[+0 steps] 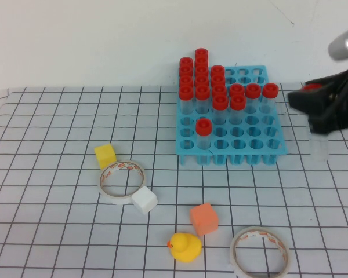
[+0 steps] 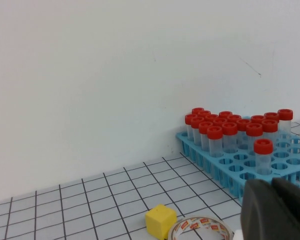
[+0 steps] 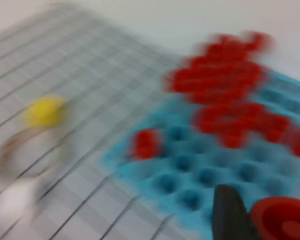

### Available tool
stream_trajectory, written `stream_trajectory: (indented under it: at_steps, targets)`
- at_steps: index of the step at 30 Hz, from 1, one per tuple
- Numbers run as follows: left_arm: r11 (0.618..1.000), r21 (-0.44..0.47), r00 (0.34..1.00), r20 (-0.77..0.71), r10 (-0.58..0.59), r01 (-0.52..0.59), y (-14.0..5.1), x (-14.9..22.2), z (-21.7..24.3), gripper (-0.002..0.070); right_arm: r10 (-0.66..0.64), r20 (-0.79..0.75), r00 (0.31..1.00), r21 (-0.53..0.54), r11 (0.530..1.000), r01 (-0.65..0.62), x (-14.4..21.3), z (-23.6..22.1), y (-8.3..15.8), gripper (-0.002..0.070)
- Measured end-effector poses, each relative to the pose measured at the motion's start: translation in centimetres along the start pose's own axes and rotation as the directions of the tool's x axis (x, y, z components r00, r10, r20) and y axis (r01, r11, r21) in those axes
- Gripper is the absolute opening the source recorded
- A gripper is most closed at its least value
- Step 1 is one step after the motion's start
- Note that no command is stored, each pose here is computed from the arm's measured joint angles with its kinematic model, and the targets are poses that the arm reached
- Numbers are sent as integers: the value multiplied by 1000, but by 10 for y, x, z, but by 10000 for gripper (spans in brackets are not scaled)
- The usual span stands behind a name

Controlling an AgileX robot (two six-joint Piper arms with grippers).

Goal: Place the test tubes

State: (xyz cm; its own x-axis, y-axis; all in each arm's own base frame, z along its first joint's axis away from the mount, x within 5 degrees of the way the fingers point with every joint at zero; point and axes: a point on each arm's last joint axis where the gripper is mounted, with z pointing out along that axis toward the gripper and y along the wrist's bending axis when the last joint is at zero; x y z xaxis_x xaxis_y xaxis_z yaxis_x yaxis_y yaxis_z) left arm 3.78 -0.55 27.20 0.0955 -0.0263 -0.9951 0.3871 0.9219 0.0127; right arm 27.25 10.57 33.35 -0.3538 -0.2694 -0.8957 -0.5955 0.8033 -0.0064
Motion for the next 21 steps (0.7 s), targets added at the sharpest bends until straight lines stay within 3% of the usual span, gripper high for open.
stream_trajectory:
  at_steps: [3, 6, 13, 21]
  targets:
    - [1000, -1, 1000, -2, 0, 0, 0, 0, 0, -1, 187, 67, 980, 170, 966, -196, -1, 9, -14, 272]
    - [1000, -1, 1000, -1, 0, 0, 0, 0, 0, -1, 230, 211, 950, 240, 930, -278, -8, 21, -20, 272]
    - [1000, -2, 1000, -3, 0, 0, 0, 0, 0, -1, 29, 350, 936, 207, 972, -107, -2, 73, -18, 272]
    - [1000, -2, 1000, -3, 3, -3, 0, 0, 0, -1, 36, 329, 944, 151, 984, -90, 31, 138, -24, 272]
